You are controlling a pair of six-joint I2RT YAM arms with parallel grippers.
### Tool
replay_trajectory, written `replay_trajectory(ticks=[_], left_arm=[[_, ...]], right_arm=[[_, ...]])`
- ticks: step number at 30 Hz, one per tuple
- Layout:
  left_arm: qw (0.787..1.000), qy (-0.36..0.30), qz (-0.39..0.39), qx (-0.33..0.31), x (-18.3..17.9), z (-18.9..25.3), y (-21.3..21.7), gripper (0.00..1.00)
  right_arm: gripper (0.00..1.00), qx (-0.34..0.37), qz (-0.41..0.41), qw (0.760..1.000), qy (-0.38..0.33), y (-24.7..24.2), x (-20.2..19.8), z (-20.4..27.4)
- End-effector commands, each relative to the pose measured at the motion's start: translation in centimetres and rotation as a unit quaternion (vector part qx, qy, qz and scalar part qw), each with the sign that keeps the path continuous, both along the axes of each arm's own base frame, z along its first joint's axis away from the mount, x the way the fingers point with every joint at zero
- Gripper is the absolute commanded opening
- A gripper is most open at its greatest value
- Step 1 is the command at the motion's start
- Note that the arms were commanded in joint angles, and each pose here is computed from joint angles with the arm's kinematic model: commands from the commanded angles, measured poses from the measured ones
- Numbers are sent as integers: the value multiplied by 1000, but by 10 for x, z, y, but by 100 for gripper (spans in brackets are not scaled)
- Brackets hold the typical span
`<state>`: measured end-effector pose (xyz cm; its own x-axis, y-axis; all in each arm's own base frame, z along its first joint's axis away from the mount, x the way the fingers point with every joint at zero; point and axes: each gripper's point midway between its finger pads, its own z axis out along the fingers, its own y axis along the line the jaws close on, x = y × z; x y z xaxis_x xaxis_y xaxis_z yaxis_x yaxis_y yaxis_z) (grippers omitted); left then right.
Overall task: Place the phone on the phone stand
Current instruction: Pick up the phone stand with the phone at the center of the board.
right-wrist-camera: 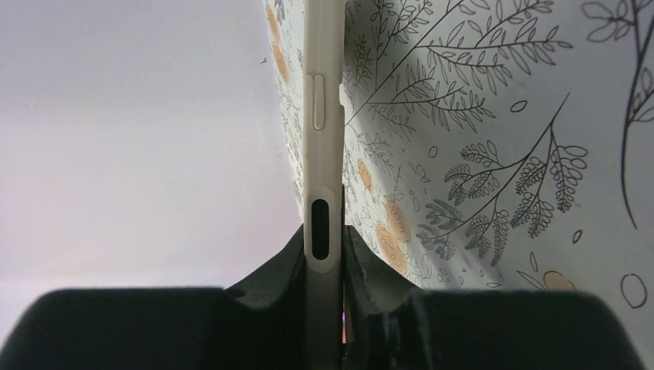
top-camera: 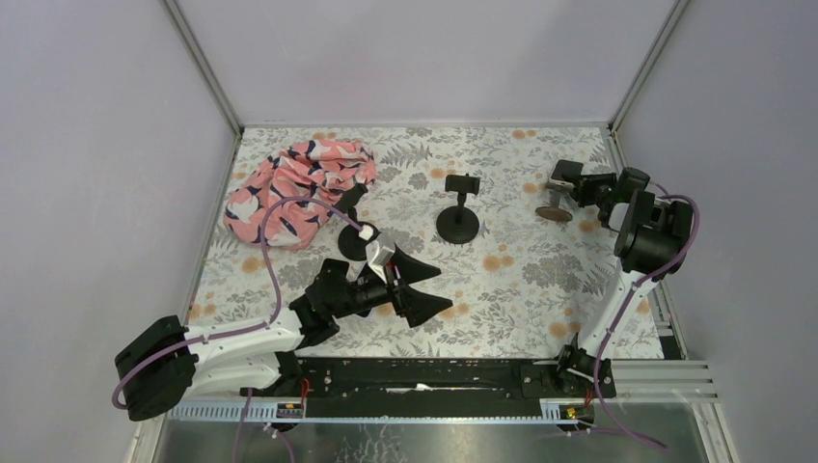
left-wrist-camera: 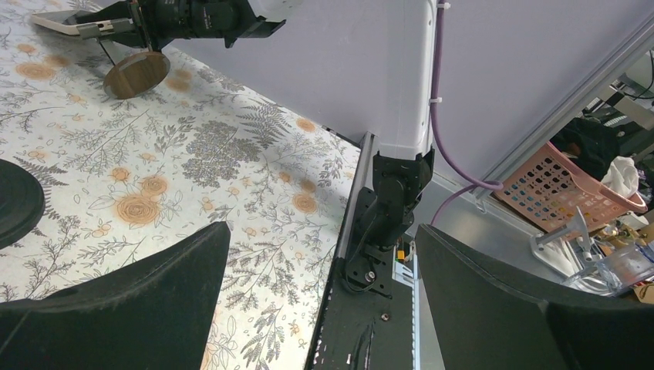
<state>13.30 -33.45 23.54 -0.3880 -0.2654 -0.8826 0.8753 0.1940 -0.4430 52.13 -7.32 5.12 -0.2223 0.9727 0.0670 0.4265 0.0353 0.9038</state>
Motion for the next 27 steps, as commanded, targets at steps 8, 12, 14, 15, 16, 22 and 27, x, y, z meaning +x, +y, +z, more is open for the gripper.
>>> replay_trajectory(ticks=[8,12,14,15,16,22,27], left_arm=[[999,-18,3,-35,1,24,2,99],[999,-16,2,-34,0,21,2,99],[999,-14,0,-31,0,19,1,99],[999,-14,0,-30,-1,18,1,99],[999,-13,-2,-29,-1,17,1,99],[999,-13,-6,-31,-2,17,-1,99],[999,-14,-6,-29,-1,16,-3,99]], right_arm=[[9,-48,84,987,-131,22,-2,59],[8,-101,128,967,-195,32,-10,83],[3,-138,153,941,-269,40,-18,105],[0,-145,160,928,-304,45,-24,116],[0,-151,167,916,-333,50,-31,122],[0,-225,220,835,-452,74,-67,148],[0,-272,243,805,-469,83,-83,146]])
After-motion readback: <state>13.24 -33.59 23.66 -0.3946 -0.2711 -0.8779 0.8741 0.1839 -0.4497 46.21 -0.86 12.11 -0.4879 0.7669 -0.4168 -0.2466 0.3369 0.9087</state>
